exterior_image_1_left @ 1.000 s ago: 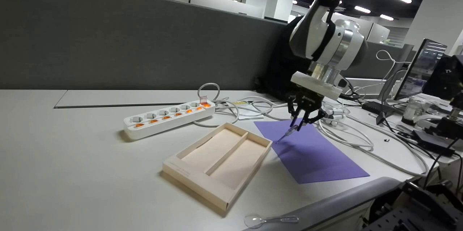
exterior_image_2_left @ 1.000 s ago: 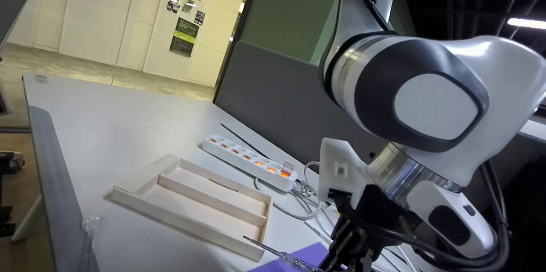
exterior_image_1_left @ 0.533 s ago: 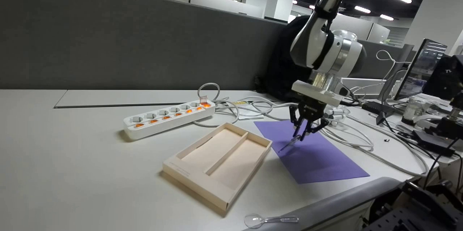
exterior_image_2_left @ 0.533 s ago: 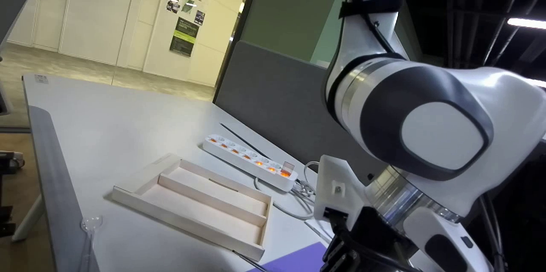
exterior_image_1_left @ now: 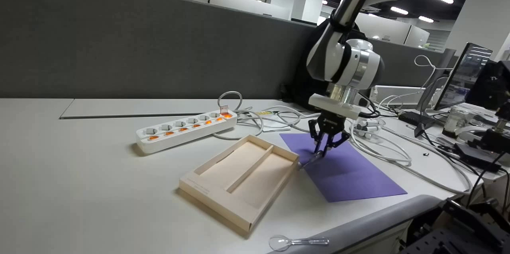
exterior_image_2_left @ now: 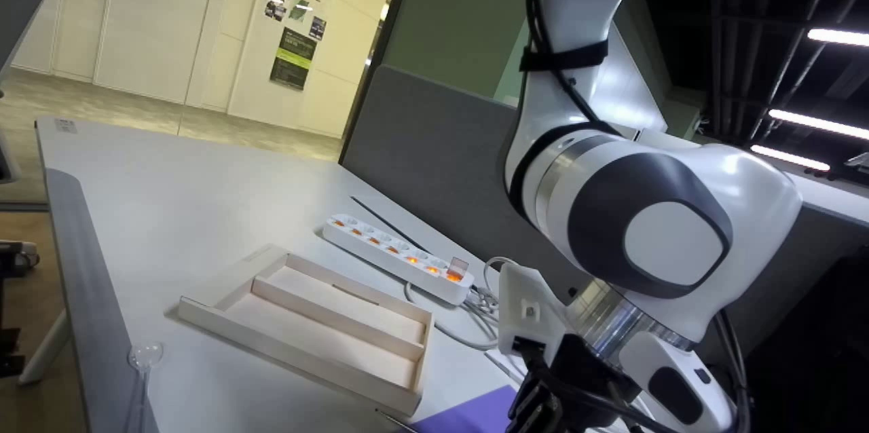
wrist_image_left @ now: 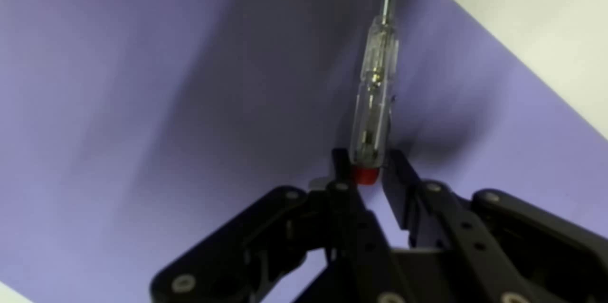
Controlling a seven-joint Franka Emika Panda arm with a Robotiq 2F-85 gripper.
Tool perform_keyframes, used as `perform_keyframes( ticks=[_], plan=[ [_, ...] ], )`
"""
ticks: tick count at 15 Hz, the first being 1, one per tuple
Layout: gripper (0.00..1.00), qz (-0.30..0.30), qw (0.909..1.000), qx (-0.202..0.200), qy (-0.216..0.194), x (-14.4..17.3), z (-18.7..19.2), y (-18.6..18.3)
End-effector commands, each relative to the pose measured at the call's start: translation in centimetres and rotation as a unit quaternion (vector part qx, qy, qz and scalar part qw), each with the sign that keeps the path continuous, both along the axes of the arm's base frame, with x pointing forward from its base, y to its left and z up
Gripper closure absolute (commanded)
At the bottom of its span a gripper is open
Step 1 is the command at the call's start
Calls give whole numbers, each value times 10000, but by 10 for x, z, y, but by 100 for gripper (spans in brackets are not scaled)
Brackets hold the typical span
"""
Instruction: Remove the screwdriver from the tray and put it on the table
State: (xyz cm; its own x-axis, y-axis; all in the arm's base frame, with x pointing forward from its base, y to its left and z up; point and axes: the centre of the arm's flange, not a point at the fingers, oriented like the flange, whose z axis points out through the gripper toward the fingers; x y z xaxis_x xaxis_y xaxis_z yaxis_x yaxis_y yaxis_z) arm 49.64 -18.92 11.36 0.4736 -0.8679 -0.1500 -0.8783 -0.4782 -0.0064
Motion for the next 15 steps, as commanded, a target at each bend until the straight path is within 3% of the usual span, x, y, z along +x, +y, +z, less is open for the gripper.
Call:
perform_keyframes(
  ticks=[1,8,15],
  plan=[
    [47,49,9999,-70,64,16,8,3],
    [2,276,9996,-61,-37,20,39,19],
    [0,782,9957,-317,-377,29,85,42]
  ],
)
